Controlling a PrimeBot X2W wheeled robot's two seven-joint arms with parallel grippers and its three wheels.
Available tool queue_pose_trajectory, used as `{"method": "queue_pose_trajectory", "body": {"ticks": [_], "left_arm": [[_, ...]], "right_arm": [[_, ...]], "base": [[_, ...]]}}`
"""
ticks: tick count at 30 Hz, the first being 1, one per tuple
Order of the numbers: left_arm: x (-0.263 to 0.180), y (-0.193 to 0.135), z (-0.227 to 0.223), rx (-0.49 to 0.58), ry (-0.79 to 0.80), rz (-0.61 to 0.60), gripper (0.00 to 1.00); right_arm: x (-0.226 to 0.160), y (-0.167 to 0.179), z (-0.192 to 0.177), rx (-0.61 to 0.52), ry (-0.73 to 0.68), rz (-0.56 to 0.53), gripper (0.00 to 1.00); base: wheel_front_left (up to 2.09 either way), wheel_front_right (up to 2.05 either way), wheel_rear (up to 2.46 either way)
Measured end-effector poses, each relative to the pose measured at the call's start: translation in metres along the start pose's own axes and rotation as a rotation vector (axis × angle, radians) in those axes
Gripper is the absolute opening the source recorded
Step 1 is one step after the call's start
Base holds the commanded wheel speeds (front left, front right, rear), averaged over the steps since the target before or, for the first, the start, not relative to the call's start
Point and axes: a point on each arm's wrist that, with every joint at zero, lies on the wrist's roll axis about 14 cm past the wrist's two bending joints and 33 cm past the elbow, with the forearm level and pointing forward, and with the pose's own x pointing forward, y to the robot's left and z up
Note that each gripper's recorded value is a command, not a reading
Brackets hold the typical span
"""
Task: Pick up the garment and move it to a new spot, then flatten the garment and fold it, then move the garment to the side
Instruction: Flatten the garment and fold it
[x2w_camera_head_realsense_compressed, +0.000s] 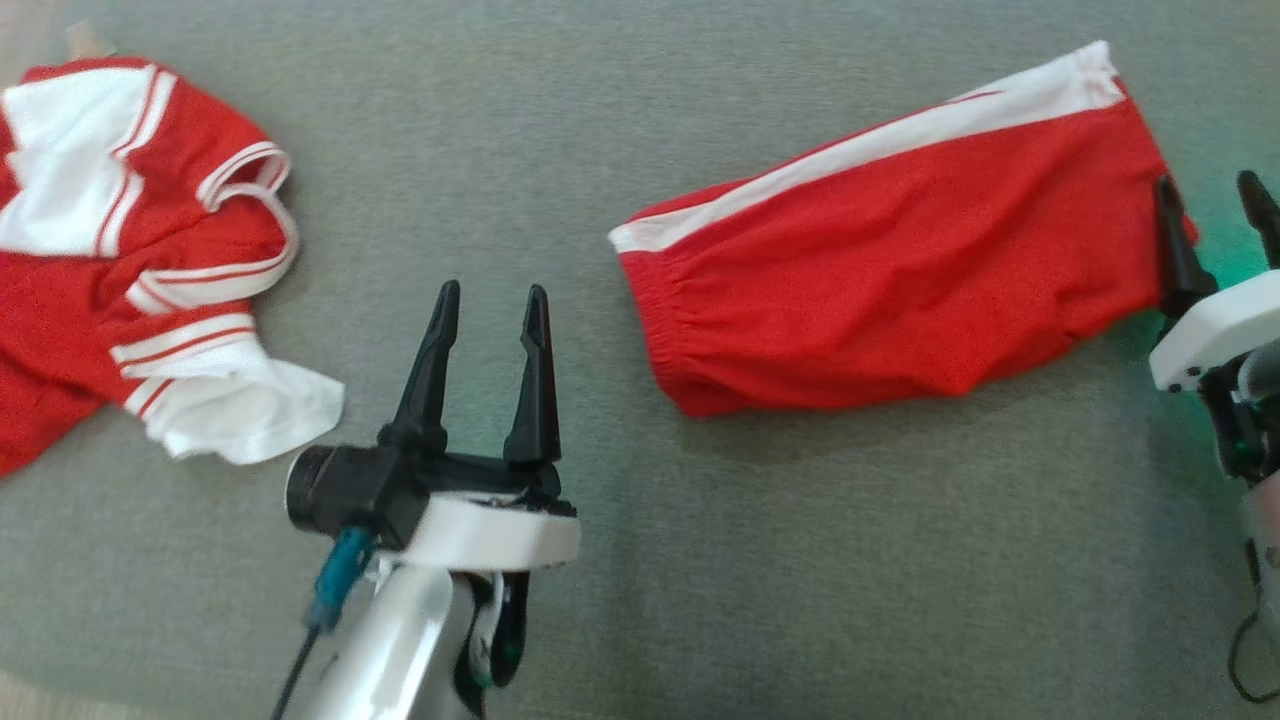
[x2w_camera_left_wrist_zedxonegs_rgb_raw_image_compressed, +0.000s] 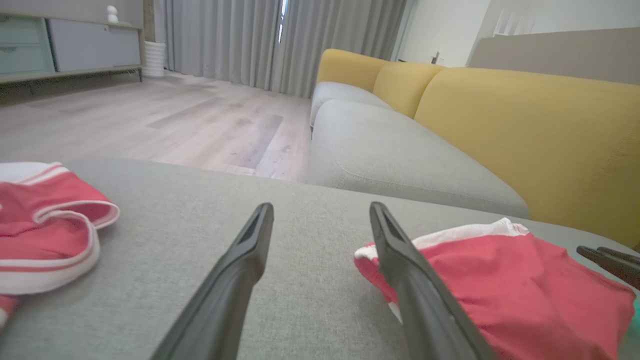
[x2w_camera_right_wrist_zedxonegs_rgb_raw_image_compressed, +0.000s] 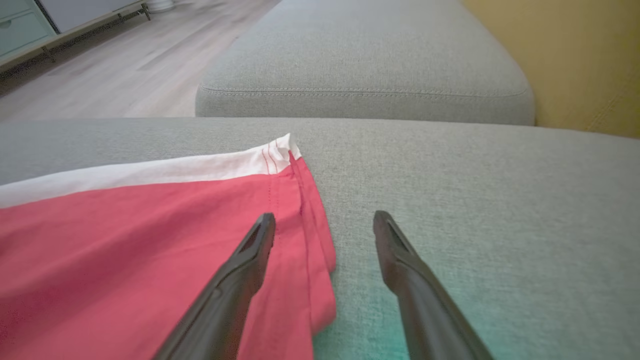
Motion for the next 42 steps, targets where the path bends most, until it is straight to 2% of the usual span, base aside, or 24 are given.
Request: {"method": "queue_pose_trajectory", "body": {"ticks": [6,14,15,16,17,21,27,36,39,42], "left_arm": [[-0.018,0.007,0.029,0.103,-0.095,0.078,1.00],[-0.038,0.017,0.032,0.128,-0.097,0.145,1.00],[-0.038,0.018,0.033,0.128,-0.099,0.146,1.00],[-0.038,0.017,0.033,0.128,-0.100,0.146,1.00],[-0.038,0.017,0.034,0.128,-0.102,0.145,1.00],[-0.035,0.013,0.034,0.142,-0.105,0.129,1.00],[-0.032,0.002,0.032,0.147,-0.108,0.091,1.00],[-0.033,-0.028,0.024,0.123,-0.094,-0.008,1.00],[-0.031,-0.038,0.025,0.118,-0.100,-0.040,1.00],[-0.031,-0.045,0.024,0.114,-0.098,-0.067,1.00]], "right_arm": [[0.016,0.001,-0.008,0.076,0.055,-0.021,1.00],[0.032,0.011,-0.022,0.108,0.141,-0.018,1.00],[0.033,0.013,-0.022,0.118,0.146,-0.015,0.73],[0.033,0.015,-0.021,0.130,0.149,-0.010,0.34],[0.033,0.018,-0.022,0.150,0.151,-0.004,0.00],[0.024,0.021,-0.021,0.178,0.138,0.001,0.00],[0.002,-0.008,-0.013,0.197,0.076,-0.072,0.00],[-0.073,-0.103,-0.004,0.120,0.017,-0.277,0.00],[-0.088,-0.118,0.009,0.110,-0.030,-0.314,0.00],[-0.095,-0.118,0.028,0.091,-0.101,-0.312,0.00]], "base": [[0.00,0.00,0.00],[0.00,0.00,0.00],[0.00,0.00,0.00],[0.00,0.00,0.00],[0.00,0.00,0.00],[0.00,0.00,0.00],[0.00,0.00,0.00],[0.00,0.00,0.00],[0.00,0.00,0.00],[0.00,0.00,0.00]]}}
